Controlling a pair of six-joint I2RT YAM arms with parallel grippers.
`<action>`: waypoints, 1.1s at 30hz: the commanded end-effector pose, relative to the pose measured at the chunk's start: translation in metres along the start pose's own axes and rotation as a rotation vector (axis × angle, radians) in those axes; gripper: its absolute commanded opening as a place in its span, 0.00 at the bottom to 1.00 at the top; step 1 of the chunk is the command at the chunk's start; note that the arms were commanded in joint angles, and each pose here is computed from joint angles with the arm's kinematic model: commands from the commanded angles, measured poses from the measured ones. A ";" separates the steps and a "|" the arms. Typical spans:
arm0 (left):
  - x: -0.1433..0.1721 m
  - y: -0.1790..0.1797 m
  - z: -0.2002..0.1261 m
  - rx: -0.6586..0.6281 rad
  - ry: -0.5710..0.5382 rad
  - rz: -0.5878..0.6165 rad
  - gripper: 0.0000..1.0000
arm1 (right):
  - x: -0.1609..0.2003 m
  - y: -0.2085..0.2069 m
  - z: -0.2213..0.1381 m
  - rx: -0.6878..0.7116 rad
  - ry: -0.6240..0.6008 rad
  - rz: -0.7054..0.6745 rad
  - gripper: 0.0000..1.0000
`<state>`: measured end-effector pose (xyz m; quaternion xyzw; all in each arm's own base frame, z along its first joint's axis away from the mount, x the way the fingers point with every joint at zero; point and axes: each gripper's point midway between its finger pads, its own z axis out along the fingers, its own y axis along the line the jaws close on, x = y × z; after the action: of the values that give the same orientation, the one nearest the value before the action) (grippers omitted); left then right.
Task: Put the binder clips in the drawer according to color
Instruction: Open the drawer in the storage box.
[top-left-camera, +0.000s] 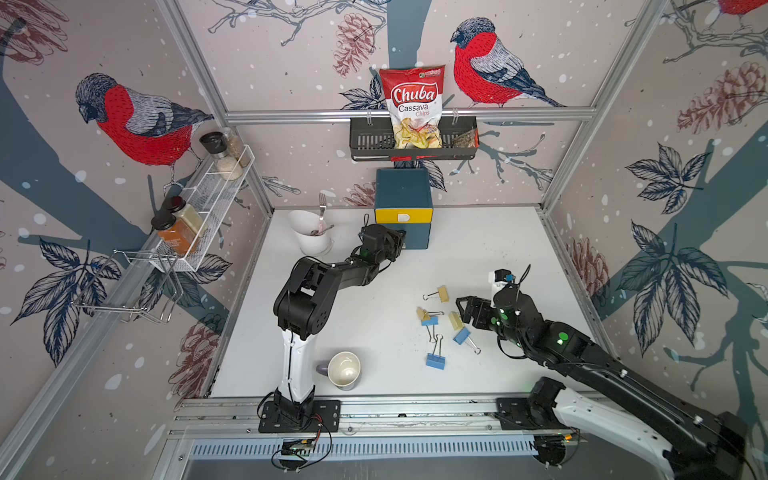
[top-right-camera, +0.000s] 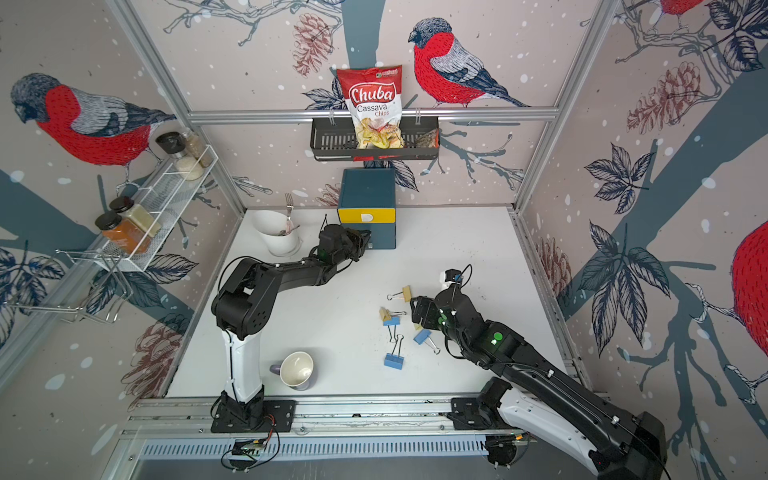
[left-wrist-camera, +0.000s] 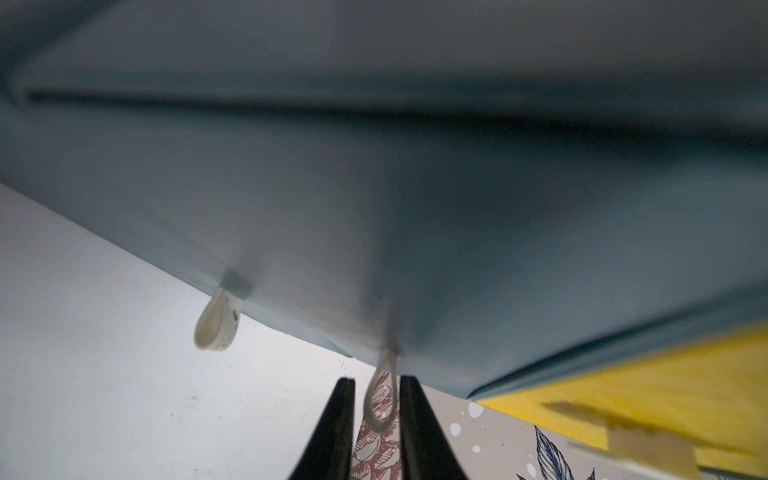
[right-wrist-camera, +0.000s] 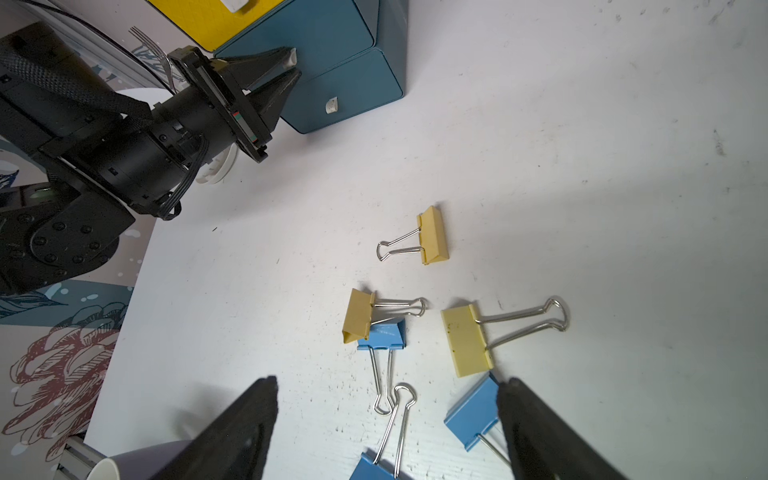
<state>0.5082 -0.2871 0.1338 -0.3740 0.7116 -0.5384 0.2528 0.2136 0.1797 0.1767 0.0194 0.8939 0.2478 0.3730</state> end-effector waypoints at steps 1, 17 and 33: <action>-0.004 -0.015 0.002 0.059 -0.019 0.017 0.17 | -0.002 -0.001 -0.001 0.005 -0.005 -0.004 0.88; 0.043 -0.006 -0.047 0.088 0.025 0.033 0.00 | 0.004 -0.015 0.009 0.080 0.013 0.007 0.88; 0.065 0.017 -0.093 0.039 0.026 0.093 0.00 | 0.014 -0.007 0.013 0.101 0.052 0.002 0.87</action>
<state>0.3922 -0.2819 0.1321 -0.3426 0.7340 -0.5262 0.2588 0.2118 0.1832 0.1538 0.0239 0.9159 0.2069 0.3431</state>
